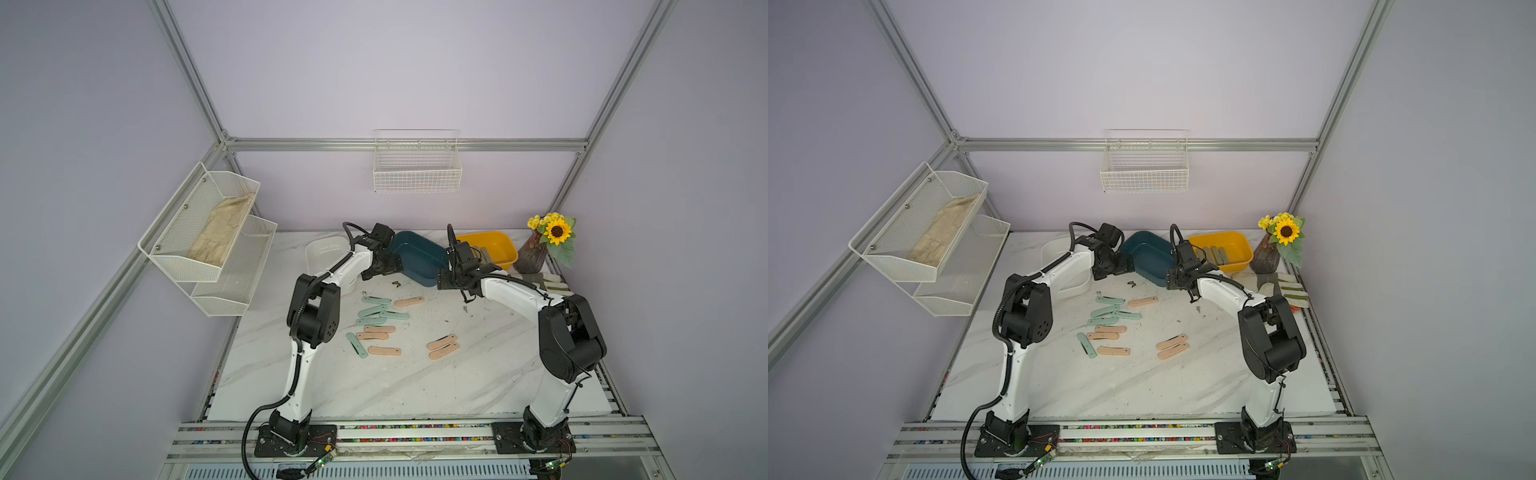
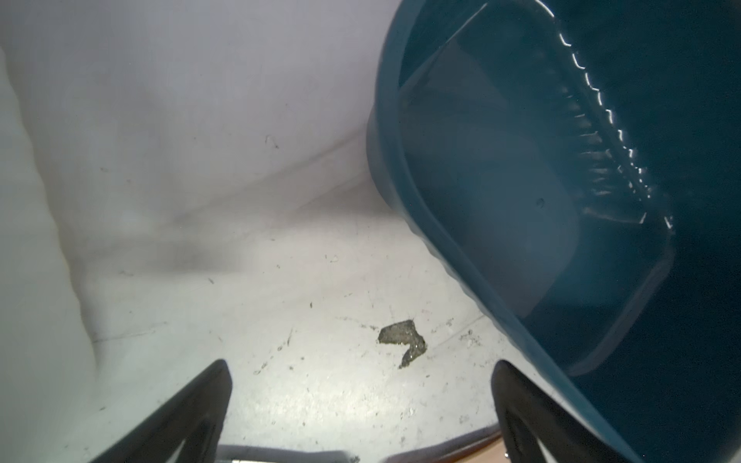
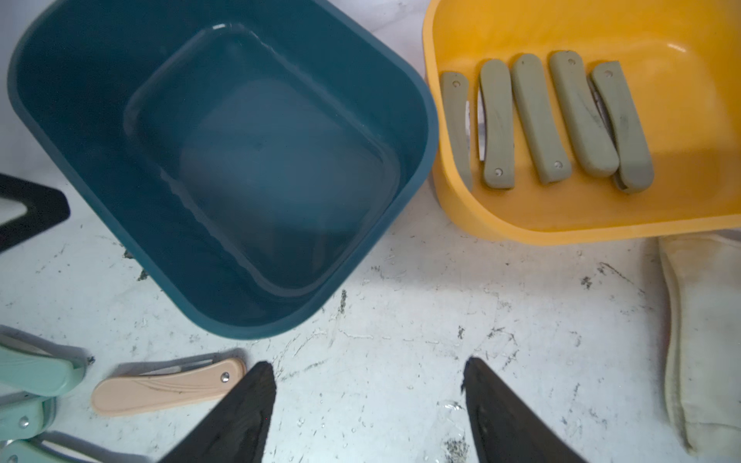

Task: Place the fruit knives into the storage box by color
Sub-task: Adjust the storage box at the center of the board.

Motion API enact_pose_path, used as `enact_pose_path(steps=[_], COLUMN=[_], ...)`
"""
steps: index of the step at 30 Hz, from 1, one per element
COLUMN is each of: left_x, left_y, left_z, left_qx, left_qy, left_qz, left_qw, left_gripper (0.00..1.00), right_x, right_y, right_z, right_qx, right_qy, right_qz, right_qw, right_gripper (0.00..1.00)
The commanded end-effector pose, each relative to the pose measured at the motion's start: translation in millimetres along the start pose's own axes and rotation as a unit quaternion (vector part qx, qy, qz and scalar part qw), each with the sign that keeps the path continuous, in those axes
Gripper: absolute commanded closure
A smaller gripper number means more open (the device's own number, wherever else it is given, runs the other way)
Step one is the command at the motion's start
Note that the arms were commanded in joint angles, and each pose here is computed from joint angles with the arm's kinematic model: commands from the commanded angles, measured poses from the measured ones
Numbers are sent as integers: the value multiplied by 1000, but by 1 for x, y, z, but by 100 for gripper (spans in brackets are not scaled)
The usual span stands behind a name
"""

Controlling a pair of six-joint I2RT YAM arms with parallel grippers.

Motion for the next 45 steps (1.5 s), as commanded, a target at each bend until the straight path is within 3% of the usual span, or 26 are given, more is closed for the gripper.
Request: enact_pose_path(steps=[1, 10, 15, 27, 37, 45], left_x=[-18, -34, -28, -12, -9, -2], left_y=[30, 41, 45, 47, 44, 24], left_z=[-22, -34, -36, -5, -1, -9], left_qx=[-53, -95, -123, -97, -83, -45], left_qy=[-27, -99, -86, -13, -11, -16], left_qz=[-10, -20, -28, -41, -42, -50], left_qw=[998, 990, 988, 994, 996, 998], left_gripper=[0, 0, 0, 0, 0, 0], right_x=[-3, -7, -9, -10, -10, -9], right_y=[7, 5, 4, 8, 8, 15], right_z=[-11, -10, -10, -14, -12, -4], right_qx=[-19, -17, -16, -21, -21, -22], right_qy=[8, 4, 6, 8, 9, 13], right_qz=[13, 12, 14, 17, 17, 19], right_qw=[1000, 1000, 1000, 1000, 1000, 999], right_gripper=[23, 23, 23, 23, 23, 23])
Point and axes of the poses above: each gripper's point midway between its finger pads, its own z axis out along the fingers, its own x axis along the line the jaws close on, y = z × x, the point moved 7 cm from there along -z, back along the fingers, and after that the axes turned 3 degrees about -z, right-handed, at the moved point
